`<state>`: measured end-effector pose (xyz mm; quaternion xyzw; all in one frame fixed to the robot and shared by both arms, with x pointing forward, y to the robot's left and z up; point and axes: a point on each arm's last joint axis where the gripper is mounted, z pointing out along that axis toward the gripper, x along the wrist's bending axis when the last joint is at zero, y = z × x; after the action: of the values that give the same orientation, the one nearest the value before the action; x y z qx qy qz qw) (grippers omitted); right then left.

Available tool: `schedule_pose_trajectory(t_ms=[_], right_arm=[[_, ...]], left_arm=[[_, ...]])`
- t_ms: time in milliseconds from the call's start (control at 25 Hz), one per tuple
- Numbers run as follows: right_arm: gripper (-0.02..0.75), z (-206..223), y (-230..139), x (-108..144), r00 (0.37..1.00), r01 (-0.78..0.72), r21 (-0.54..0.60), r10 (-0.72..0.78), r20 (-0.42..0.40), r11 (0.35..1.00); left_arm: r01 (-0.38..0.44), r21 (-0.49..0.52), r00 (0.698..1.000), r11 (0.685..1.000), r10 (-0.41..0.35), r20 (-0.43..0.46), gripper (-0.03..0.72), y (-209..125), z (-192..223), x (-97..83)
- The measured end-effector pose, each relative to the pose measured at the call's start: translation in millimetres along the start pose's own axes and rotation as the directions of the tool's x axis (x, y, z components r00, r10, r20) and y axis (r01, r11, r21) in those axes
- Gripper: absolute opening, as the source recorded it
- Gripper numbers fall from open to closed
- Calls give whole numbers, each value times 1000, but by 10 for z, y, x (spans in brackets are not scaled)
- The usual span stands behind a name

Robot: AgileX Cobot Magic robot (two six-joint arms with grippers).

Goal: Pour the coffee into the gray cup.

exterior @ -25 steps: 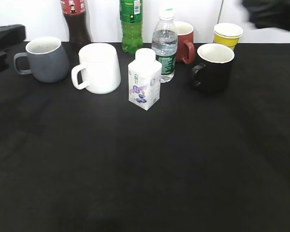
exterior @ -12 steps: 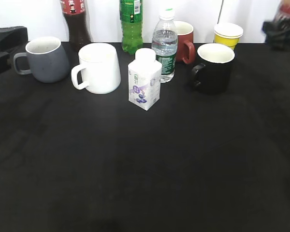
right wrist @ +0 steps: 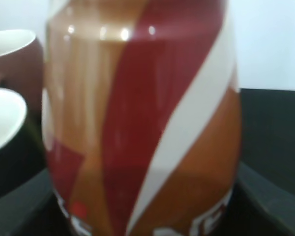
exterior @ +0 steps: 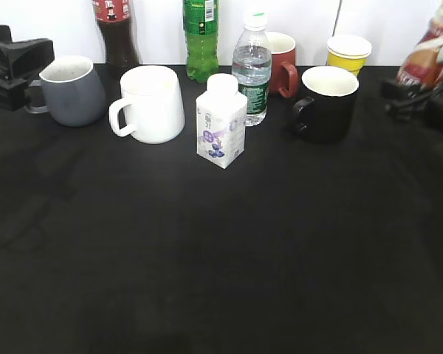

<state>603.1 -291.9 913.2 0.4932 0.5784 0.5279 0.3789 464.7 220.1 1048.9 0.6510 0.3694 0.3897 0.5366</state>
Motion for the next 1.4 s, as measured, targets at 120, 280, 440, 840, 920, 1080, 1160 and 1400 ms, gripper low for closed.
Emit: schedule_pose_trajectory(t_ms=[120, 280, 440, 840, 920, 1080, 1160, 1400], right_arm=[[533, 141, -210, -38, 1000, 18, 24, -18, -12, 1000], [533, 298, -317, -78, 999, 35, 30, -34, -25, 999], [535, 354, -382, -94, 999, 40, 35, -39, -30, 999], [606, 43, -251, -22, 1000, 19, 54, -19, 1, 998], [606, -113, -137, 9, 1000, 13, 57, -15, 23, 998], [596, -480, 217, 142, 999, -50, 220, 46, 21, 974], [595, -663, 428, 204, 998, -57, 287, 53, 23, 956], [574, -1047, 757, 218, 984, -55, 370, -12, 175, 927]], left_arm=[[0, -3, 1000, 1000, 0, 0, 450, 3, 0, 0], [0, -5, 1000, 1000, 0, 1, 450, 5, 0, -1], [0, -5, 1000, 1000, 0, 1, 449, 5, 0, -1], [0, -5, 1000, 1000, 0, 1, 438, 5, 0, -1], [0, -5, 1000, 1000, 0, 1, 438, 5, 0, -1], [0, 29, 1000, 1000, 0, -4, 437, -26, 0, 4], [6, 94, 1000, 996, -4, -17, 437, -80, -12, 15], [105, 327, 992, 939, -74, -106, 437, -65, -159, 70]])
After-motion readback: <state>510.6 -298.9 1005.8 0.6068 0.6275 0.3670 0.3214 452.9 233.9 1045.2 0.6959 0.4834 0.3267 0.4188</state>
